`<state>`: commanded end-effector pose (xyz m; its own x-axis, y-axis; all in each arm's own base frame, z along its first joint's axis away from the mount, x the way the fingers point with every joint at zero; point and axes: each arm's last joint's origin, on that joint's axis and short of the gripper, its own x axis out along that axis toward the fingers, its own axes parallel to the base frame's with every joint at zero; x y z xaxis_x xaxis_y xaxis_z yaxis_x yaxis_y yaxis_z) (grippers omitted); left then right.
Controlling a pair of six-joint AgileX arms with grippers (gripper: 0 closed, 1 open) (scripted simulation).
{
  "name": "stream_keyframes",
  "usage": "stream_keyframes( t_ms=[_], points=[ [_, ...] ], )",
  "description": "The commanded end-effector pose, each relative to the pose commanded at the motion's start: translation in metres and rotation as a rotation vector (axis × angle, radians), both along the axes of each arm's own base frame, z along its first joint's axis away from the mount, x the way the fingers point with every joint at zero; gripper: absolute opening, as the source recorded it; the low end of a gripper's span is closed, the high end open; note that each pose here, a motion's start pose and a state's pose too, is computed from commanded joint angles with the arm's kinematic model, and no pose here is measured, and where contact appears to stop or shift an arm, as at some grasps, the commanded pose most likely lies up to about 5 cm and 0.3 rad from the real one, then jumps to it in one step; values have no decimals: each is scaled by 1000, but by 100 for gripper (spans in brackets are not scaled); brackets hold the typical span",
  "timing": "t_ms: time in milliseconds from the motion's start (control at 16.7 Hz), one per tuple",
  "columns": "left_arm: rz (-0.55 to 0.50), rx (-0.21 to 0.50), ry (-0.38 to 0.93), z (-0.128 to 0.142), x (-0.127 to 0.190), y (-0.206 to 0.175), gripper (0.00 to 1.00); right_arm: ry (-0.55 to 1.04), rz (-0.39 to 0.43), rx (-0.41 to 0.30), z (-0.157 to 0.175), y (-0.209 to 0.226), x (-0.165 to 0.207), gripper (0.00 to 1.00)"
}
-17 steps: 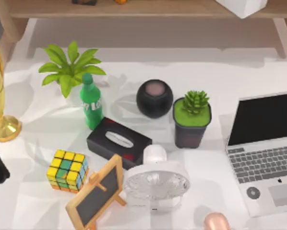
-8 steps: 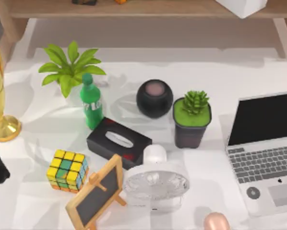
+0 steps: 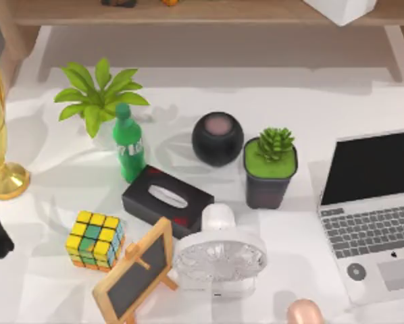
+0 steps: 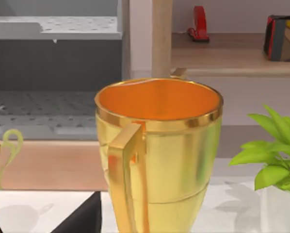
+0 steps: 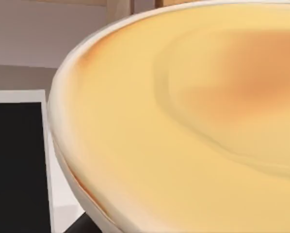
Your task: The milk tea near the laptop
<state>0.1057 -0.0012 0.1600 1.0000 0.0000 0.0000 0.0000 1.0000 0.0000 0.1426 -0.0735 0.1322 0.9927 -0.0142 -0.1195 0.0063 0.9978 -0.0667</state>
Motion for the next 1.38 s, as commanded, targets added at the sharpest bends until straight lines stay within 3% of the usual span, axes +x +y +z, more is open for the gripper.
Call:
stream_keyframes(
  t_ms=[720,1380],
  points=[
    [0,0,0,0,0,0,100,94,-6,60,-25,5,-9,0],
    [0,0,0,0,0,0,100,94,-6,60,-25,5,-9,83]
  ],
)
